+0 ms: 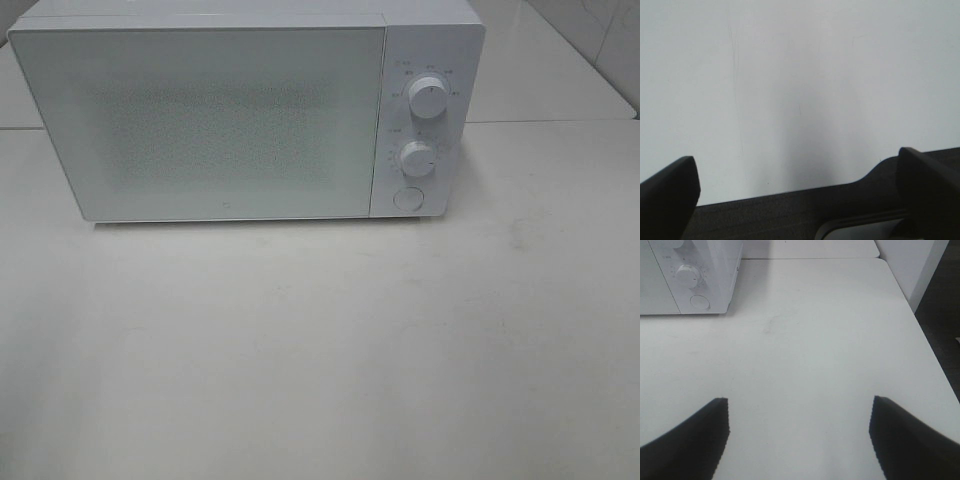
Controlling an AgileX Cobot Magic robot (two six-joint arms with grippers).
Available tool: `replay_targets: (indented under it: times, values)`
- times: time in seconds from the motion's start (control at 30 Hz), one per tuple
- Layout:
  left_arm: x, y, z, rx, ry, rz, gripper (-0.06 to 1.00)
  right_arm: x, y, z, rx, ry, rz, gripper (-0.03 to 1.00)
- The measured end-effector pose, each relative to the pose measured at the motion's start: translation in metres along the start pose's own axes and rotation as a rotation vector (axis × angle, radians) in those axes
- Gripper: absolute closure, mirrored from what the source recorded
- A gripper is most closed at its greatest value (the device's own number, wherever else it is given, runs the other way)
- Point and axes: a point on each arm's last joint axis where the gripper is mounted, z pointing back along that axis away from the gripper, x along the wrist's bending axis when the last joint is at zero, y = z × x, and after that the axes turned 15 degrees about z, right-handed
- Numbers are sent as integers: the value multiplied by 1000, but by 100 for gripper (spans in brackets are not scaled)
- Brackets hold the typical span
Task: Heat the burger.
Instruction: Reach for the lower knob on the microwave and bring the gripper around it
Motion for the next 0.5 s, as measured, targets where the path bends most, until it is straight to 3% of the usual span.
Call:
replay_targets:
  times: [0.3, 0.5]
  values:
    - [6, 32, 36, -298, 74, -14, -4, 0, 0, 0, 0, 0, 0, 22]
    - [9, 43, 45, -384, 95, -18, -4, 0, 0, 0, 0, 0, 0, 22]
